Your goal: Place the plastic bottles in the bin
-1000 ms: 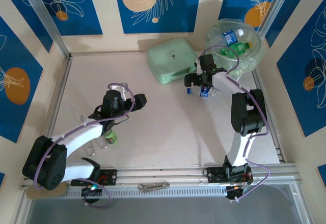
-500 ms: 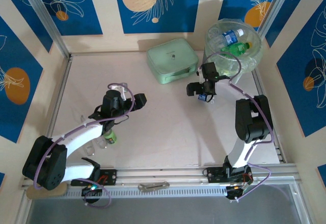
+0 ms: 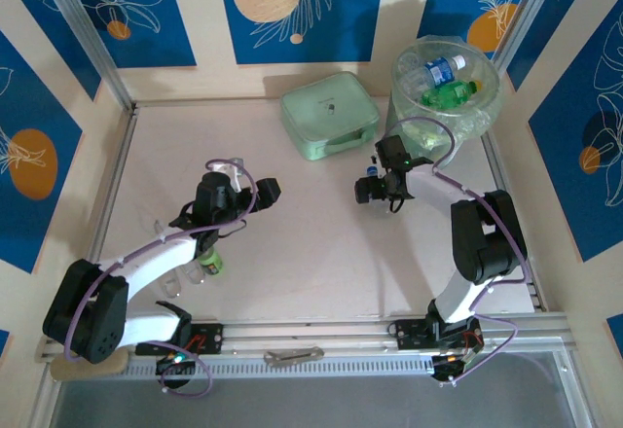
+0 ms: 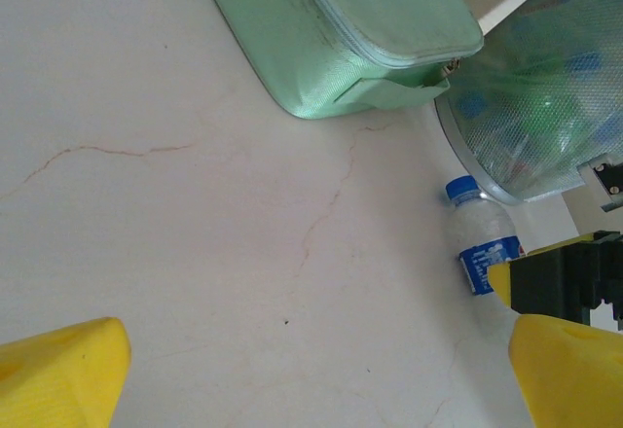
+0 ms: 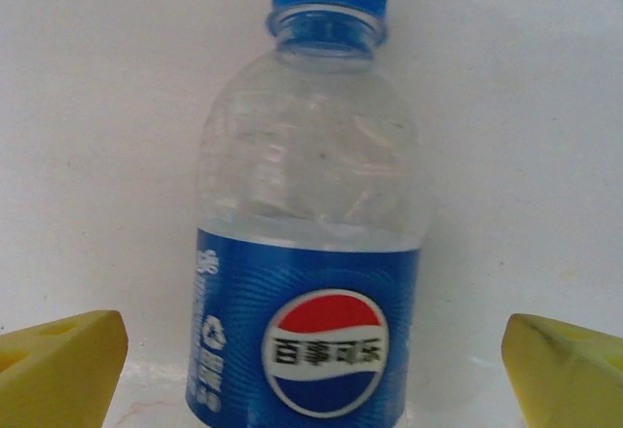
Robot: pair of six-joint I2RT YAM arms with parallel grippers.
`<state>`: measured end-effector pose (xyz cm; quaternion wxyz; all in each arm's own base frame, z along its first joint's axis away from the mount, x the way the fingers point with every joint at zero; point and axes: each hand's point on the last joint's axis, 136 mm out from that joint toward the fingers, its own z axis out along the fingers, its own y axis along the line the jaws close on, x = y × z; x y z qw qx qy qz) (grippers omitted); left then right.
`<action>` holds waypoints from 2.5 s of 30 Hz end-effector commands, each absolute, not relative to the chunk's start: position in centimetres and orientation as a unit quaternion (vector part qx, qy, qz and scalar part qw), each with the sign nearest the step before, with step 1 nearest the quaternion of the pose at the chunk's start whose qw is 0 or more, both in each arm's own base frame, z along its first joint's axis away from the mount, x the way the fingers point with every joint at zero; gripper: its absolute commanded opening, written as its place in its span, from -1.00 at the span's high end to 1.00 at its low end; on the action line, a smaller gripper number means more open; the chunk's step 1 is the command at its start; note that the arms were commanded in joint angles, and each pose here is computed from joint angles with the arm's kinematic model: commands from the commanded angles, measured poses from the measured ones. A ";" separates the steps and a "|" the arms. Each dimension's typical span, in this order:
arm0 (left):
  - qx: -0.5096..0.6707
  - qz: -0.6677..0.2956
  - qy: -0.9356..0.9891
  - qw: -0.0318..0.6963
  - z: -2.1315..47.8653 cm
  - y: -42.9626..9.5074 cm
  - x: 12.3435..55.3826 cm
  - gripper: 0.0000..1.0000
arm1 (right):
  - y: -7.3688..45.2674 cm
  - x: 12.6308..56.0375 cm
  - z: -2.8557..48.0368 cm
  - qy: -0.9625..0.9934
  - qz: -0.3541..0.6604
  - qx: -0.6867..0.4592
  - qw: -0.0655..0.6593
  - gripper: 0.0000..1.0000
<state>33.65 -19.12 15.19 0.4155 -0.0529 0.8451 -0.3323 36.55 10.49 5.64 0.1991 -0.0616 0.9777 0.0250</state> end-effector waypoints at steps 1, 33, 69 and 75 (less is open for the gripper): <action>-0.055 -0.343 0.841 0.415 15.3 -19.2 33.6 -0.99 | 10.8 36.8 5.3 0.980 0.019 -0.066 0.188 -0.89; -0.052 -0.343 0.840 0.417 15.4 -19.4 34.1 -0.99 | 15.5 38.2 12.2 0.958 0.117 -0.080 0.247 -0.17; -0.005 -0.377 0.832 0.406 16.2 -22.4 34.8 -0.99 | -6.0 44.8 43.8 0.788 -0.002 0.131 0.602 -0.06; -0.003 -0.376 0.834 0.404 16.3 -22.7 34.7 -0.99 | -8.0 46.4 40.2 0.816 -0.026 0.157 0.556 -0.06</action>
